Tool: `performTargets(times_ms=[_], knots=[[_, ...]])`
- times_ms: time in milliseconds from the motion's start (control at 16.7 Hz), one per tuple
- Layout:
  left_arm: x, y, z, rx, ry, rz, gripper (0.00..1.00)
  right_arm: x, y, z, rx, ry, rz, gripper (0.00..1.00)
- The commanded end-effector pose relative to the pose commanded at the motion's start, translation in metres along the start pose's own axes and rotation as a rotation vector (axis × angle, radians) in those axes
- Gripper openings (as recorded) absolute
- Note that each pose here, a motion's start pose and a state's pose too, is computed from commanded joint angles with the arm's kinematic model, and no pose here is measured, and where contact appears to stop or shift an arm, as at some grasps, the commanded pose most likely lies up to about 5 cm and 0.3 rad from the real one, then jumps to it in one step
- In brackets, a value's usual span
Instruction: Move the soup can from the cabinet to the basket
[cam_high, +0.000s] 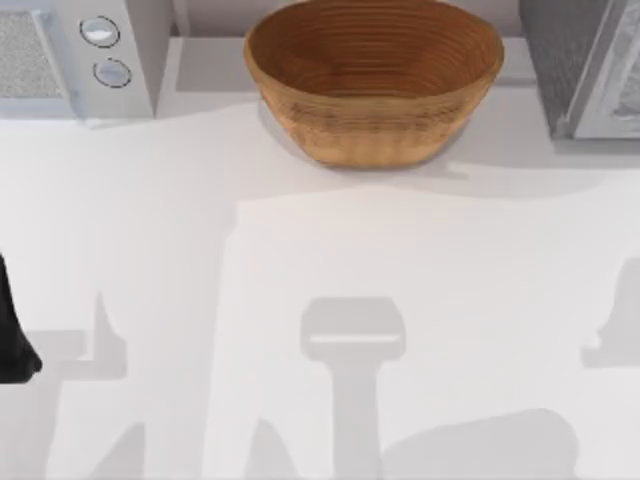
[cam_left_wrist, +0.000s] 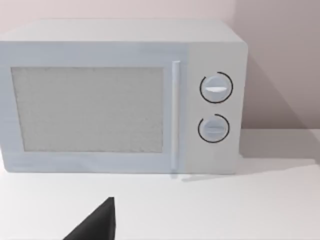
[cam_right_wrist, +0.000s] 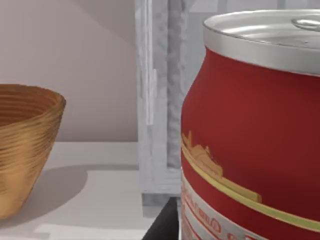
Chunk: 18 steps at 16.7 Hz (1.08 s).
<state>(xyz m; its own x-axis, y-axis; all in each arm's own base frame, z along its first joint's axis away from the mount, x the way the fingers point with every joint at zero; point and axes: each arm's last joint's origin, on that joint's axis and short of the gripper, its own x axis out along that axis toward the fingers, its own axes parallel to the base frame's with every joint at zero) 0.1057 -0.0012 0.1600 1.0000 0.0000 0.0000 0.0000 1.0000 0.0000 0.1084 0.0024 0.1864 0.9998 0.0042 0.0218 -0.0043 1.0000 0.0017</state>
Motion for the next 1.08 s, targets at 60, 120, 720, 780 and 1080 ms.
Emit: performTargets(times_ms=[60,120,720,780,1080], knots=[[0.000,0.000,0.000,0.000,0.000,0.000,1.00,0.003,0.002,0.013,0.001,-0.012,0.000,0.00],[0.000,0.000,0.000,0.000,0.000,0.000,1.00,0.007,0.004,0.027,0.001,-0.022,0.000,0.00],[0.000,0.000,0.000,0.000,0.000,0.000,1.00,0.162,0.090,0.137,0.007,-0.012,-0.006,0.00],[0.000,0.000,0.000,0.000,0.000,0.000,1.00,0.184,0.108,0.136,0.006,-0.006,-0.006,0.00],[0.000,0.000,0.000,0.000,0.000,0.000,1.00,0.268,0.202,0.091,-0.002,0.019,-0.005,0.00]])
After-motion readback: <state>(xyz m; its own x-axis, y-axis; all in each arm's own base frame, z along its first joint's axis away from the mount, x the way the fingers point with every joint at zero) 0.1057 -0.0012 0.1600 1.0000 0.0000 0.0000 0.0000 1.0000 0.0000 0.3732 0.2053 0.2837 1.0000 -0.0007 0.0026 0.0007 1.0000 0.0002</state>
